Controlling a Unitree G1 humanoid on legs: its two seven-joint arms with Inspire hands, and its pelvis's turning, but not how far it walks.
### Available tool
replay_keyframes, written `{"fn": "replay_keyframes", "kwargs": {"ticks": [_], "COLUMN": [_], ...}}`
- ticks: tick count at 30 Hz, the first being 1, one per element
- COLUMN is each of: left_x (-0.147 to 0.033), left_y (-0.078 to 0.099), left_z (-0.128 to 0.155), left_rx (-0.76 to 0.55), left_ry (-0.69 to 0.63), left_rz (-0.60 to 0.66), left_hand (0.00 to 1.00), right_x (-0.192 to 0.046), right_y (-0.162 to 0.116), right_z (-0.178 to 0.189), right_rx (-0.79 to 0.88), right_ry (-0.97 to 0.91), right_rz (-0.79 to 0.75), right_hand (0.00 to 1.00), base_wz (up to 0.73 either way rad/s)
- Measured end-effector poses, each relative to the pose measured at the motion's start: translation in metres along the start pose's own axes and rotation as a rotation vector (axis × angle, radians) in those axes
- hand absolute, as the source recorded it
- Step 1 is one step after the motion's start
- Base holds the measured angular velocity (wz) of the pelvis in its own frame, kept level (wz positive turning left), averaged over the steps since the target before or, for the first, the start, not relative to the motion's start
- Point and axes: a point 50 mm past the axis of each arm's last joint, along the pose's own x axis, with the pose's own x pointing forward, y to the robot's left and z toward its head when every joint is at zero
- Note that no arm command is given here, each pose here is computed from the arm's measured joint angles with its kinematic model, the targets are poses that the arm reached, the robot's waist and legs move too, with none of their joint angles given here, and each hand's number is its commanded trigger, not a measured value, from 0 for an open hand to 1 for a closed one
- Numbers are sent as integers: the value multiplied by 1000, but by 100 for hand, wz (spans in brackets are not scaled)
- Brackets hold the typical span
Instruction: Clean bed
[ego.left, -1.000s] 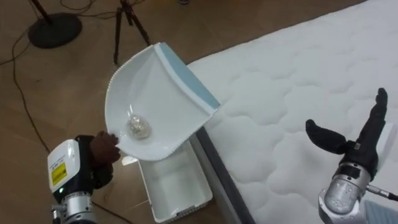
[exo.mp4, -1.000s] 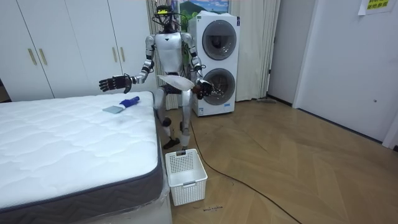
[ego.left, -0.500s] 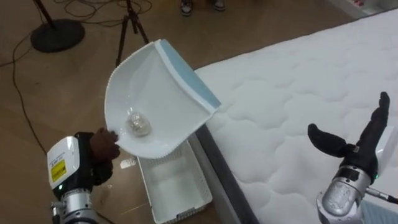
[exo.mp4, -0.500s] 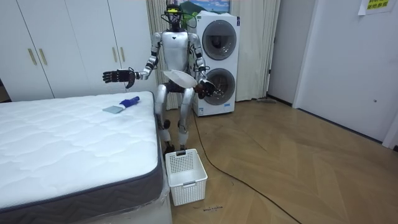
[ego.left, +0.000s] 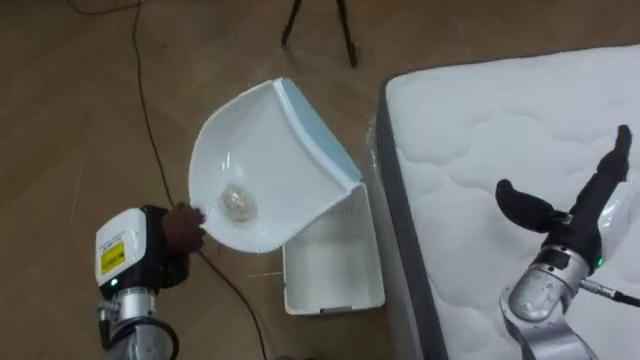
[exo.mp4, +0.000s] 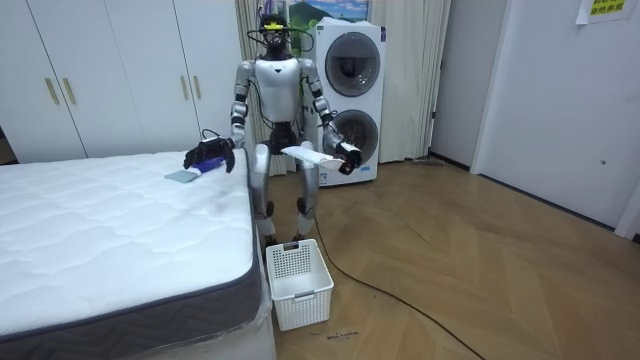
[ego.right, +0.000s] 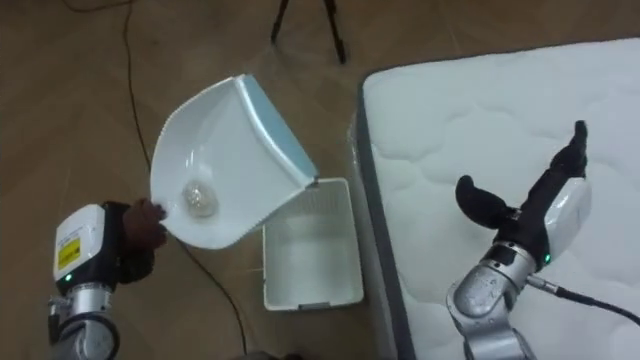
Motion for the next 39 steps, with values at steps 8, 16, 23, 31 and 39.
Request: {"fn": "replay_keyframes", "kwargs": {"ticks": [8,16,23,31,39], "left_x": [23,50,59,68,75], "left_y": [26,51,54,59,58], "left_z": [-15,-10,-1,13,44], "left_rx": [155,278,401,536,745], "left_ry": [16,-27,-113,-189,-338], "left_rz": [39,79,34,-30,-99], "left_hand": [100,100,100,100,100], "right_x": [14,13,13,10,3], "right_y": [13,18,19,23,20], "right_z": [15,10,6,2,1], "right_rx": [-8,-56,-139,-203,-225], "right_ry": [-80,-85,-82,-62,-62], "right_rz": [56,120,172,227,255], "right_hand": [0,0,0,0,0], "base_wz": [5,5,0,0,5]}}
